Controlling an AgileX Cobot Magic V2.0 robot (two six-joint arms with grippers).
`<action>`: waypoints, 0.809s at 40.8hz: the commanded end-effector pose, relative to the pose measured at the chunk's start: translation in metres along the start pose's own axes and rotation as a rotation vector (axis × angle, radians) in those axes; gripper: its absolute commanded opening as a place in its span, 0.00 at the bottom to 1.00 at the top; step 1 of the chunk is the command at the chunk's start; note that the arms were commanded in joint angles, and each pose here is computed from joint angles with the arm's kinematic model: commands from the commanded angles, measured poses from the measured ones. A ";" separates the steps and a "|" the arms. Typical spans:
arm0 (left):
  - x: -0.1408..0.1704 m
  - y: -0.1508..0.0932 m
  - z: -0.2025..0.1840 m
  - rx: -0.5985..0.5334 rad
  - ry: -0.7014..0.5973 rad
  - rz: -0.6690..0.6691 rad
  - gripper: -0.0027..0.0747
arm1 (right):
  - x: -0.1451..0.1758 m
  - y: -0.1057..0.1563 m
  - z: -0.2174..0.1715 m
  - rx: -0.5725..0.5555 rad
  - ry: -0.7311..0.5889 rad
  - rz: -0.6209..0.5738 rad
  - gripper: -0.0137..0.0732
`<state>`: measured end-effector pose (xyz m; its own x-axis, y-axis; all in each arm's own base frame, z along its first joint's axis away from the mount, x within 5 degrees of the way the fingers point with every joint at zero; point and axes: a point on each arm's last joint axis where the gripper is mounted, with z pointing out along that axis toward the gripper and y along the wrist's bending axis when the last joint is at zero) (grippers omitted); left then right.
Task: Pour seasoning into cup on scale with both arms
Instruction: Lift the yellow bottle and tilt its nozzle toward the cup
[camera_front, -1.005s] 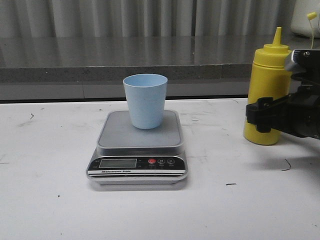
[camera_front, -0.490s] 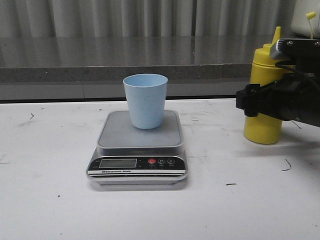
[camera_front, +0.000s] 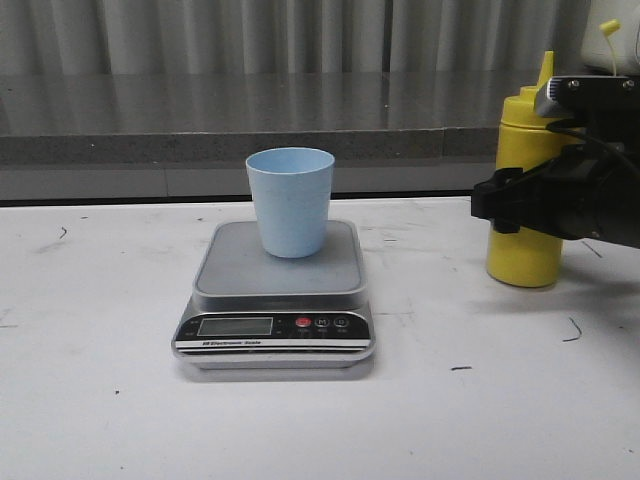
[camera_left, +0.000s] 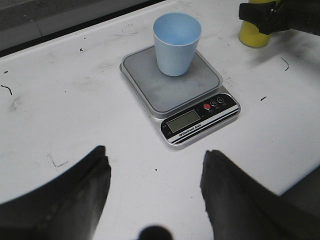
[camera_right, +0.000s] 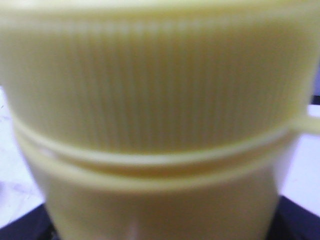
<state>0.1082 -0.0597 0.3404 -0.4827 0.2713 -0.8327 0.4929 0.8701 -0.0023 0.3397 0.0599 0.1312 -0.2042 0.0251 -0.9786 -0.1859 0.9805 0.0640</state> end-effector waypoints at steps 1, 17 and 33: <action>-0.014 -0.001 -0.006 0.011 -0.100 -0.008 0.55 | -0.042 0.006 -0.007 -0.047 -0.127 -0.073 0.50; -0.014 -0.001 -0.006 0.011 -0.100 -0.008 0.55 | -0.108 0.012 -0.046 -0.033 0.097 -0.424 0.50; -0.014 -0.001 -0.006 0.011 -0.100 -0.008 0.55 | -0.171 0.077 -0.045 -0.214 0.279 -0.798 0.46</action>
<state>0.1082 -0.0597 0.3404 -0.4827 0.2713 -0.8327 0.4929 0.8701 -0.0023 0.3171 0.1112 0.2701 -0.3049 -0.6909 -0.6555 -0.5719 0.6832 -0.4541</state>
